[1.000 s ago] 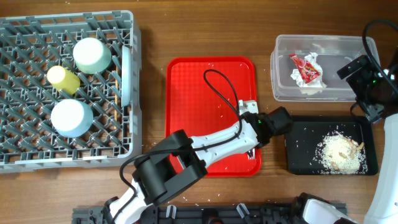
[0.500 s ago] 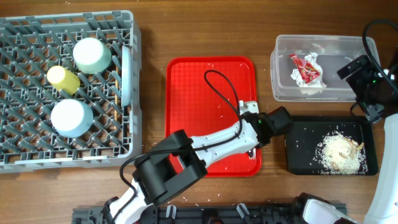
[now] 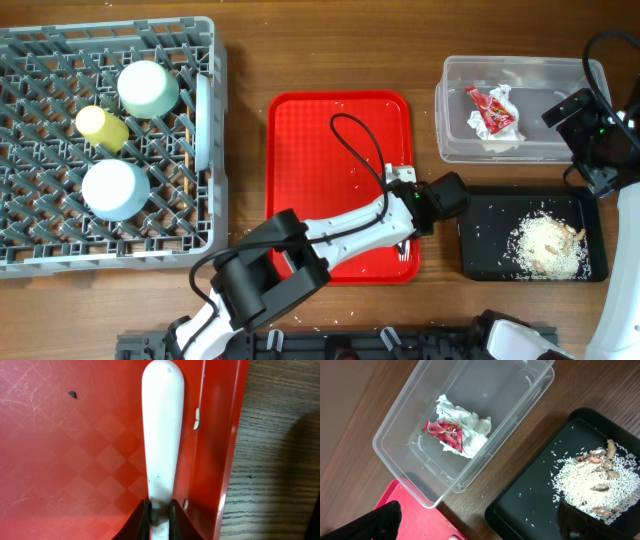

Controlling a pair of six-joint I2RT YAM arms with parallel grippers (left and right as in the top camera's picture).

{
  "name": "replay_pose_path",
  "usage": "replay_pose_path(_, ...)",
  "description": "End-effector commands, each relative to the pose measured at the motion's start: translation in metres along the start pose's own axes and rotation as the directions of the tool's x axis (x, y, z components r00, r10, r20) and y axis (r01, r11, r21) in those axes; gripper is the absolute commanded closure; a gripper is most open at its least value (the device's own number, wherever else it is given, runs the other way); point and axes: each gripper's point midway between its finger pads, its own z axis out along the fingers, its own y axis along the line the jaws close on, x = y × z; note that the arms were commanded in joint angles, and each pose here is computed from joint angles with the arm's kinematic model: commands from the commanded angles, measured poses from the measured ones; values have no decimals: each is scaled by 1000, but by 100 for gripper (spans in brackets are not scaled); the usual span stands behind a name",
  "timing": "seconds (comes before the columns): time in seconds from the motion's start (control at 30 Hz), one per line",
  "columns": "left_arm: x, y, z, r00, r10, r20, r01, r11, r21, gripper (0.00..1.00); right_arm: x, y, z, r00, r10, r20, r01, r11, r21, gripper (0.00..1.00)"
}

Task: Sort waste into correct bins and load items into the dishwasher rack
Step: 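Grasp the white fork handle with the left gripper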

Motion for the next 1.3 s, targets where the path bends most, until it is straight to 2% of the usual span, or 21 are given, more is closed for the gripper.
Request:
replay_pose_path(0.0,7,10,7,999,9,-33,-10,1000,-25,96,-1,0,2,1000,-14,-3,14,1000,1,0)
replay_pose_path(0.2,-2,6,7,1000,-9,-17,9,1000,0,96,-1,0,2,1000,-14,-3,14,1000,1,0)
replay_pose_path(0.37,-6,20,4,999,-25,-32,24,999,-39,96,-1,0,2,1000,-13,-3,13,1000,1,0)
replay_pose_path(0.4,-6,19,3,999,-25,-34,24,999,-36,93,-2,0,2,1000,-14,-2,14,1000,2,0)
replay_pose_path(0.43,-4,17,1,999,-26,-45,25,999,-25,84,-2,0,2,1000,-13,-2,13,1000,1,0)
replay_pose_path(0.5,0,10,-9,996,-30,-80,32,999,22,75,-2,0,2,1000,-13,-2,13,1000,2,0)
replay_pose_path(0.63,-7,-4,-40,999,34,-41,-30,995,99,72,-2,0,2,1000,-13,-2,13,1000,2,0)
replay_pose_path(0.73,5,-13,-44,997,61,-45,-55,991,121,64,-2,0,2,1000,-13,-2,13,1000,1,0)
replay_pose_path(0.87,17,-14,-30,996,77,-51,-72,993,95,63,-2,0,2,1000,-14,-2,14,1000,1,0)
replay_pose_path(1.07,7,4,-2,996,82,18,-82,996,-23,64,-1,0,2,1000,-14,-3,14,1000,1,0)
replay_pose_path(1.27,7,0,1,996,81,23,-81,997,-7,65,-2,0,2,1000,-14,-2,14,1000,2,0)
